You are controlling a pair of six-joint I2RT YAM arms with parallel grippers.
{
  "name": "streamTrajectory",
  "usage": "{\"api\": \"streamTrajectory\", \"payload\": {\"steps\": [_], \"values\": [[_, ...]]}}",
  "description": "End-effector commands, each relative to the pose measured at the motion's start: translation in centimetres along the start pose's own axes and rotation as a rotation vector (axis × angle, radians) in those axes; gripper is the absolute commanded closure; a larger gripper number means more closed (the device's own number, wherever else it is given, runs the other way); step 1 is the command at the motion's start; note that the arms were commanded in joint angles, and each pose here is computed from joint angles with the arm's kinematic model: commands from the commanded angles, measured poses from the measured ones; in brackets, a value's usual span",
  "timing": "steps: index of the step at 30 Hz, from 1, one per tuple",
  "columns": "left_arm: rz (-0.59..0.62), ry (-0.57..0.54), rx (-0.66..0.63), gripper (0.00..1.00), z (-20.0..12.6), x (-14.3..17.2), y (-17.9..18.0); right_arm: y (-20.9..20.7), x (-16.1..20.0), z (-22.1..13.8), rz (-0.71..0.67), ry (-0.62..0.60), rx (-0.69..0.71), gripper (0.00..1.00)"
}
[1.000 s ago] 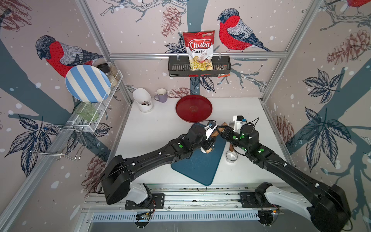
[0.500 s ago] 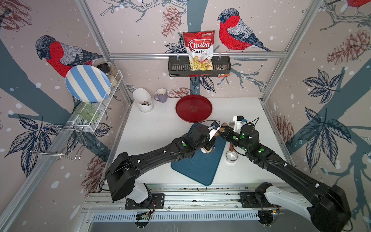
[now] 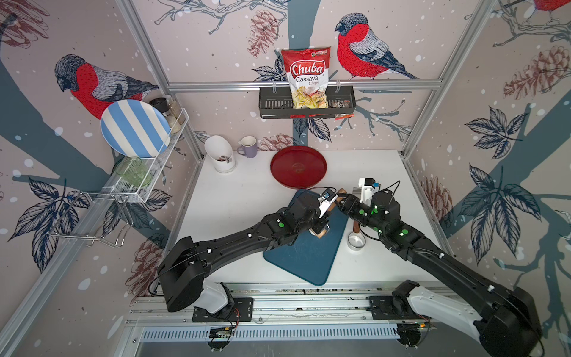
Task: Roll out the dumpling wrappers from the dough
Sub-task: Pick up the rolling pin from the center of the board.
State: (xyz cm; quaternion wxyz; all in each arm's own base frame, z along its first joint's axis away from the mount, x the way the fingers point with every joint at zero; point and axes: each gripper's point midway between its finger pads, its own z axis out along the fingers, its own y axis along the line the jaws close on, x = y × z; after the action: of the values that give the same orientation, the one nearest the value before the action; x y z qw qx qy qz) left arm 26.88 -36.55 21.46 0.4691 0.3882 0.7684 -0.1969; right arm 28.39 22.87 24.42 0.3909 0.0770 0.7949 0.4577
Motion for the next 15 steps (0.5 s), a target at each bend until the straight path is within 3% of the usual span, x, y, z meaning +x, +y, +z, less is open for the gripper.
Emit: {"api": "streamTrajectory", "payload": {"steps": [1,8,15], "values": [[-0.019,-0.075,-0.032,1.00,-0.9,-1.8,0.6,-0.4,0.0,-0.3,-0.025,-0.009,-0.002,0.43],[0.015,-0.102,-0.029,1.00,-1.9,-2.1,0.7,-0.3,0.3,-2.0,-0.146,0.010,-0.031,0.20],[0.096,-0.120,0.020,1.00,-3.1,-1.5,-0.1,2.1,1.1,-4.2,-0.346,0.049,-0.125,0.15]]}}
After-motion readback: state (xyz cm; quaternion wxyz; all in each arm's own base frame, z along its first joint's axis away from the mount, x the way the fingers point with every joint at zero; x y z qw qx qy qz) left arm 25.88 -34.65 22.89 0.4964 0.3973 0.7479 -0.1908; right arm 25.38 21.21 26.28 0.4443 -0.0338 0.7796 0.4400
